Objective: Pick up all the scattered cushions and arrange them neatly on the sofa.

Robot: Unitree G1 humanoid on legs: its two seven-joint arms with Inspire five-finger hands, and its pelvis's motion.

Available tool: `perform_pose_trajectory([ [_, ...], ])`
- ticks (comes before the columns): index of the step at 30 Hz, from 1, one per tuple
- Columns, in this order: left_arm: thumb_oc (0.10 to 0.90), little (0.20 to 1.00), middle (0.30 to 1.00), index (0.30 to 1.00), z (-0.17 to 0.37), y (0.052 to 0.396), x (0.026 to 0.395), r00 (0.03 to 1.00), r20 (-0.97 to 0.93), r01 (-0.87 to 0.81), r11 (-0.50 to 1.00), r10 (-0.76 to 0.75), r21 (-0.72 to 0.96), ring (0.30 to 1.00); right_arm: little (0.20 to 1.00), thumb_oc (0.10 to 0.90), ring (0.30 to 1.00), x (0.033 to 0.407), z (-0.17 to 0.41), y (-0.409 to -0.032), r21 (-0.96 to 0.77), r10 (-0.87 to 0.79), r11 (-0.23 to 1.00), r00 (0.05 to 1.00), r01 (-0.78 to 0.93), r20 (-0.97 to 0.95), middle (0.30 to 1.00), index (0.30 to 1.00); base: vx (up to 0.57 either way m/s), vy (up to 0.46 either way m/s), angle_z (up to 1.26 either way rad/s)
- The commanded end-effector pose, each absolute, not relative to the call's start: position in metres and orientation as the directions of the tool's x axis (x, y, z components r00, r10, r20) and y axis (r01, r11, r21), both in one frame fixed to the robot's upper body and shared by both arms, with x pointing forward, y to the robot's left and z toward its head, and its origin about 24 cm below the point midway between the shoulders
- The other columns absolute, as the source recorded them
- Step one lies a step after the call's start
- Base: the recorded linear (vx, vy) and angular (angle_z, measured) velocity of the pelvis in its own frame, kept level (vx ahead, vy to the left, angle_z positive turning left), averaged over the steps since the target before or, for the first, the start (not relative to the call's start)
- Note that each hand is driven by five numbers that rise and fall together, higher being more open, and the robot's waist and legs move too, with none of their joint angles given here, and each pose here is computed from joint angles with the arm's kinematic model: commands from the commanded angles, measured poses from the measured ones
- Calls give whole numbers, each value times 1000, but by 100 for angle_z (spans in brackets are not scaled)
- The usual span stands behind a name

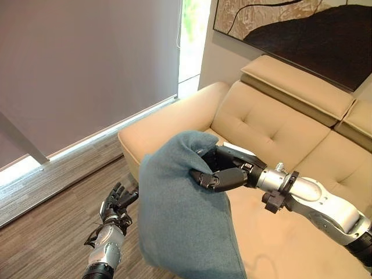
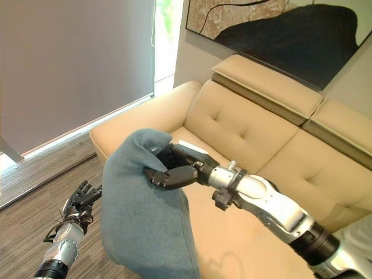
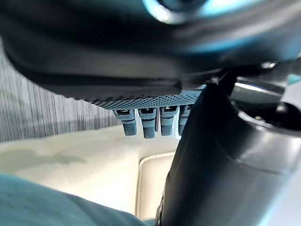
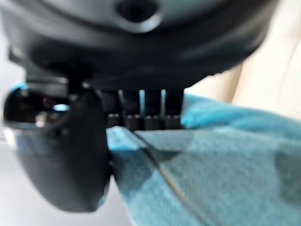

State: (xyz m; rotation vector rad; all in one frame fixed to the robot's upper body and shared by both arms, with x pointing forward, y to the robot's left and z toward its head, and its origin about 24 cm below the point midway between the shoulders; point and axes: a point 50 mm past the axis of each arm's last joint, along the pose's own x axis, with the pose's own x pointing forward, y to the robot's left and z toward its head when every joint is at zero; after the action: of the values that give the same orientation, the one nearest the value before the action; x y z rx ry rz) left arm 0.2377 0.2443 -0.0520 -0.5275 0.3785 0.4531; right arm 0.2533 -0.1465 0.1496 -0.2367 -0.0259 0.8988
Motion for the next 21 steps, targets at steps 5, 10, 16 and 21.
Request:
perform_pose_trajectory([
  [5, 800, 900, 900, 900, -10, 212, 276, 983, -181, -101, 843, 5, -529, 900, 300, 400, 300, 249, 228, -100, -269, 884, 432, 346, -861, 314, 300, 300, -3, 7, -3],
  [10, 800, 900, 900, 900, -25, 189, 266, 962, -226, -2, 823, -154, -568, 900, 300, 400, 300, 249, 230, -93, -293, 916, 374, 300, -880, 267, 300, 300, 0, 0, 0],
  [16, 800, 900, 900, 900, -52, 173, 248, 908, -324, 33, 816, -266, -577, 900, 300, 400, 300, 245, 231, -86, -307, 938, 320, 255, -896, 234, 300, 300, 0, 0, 0],
  [21, 800, 900, 900, 900, -70, 171, 234, 870, -390, 12, 804, -301, -595, 900, 300, 400, 300, 242, 232, -87, -309, 943, 302, 236, -902, 234, 300, 300, 0, 0, 0],
])
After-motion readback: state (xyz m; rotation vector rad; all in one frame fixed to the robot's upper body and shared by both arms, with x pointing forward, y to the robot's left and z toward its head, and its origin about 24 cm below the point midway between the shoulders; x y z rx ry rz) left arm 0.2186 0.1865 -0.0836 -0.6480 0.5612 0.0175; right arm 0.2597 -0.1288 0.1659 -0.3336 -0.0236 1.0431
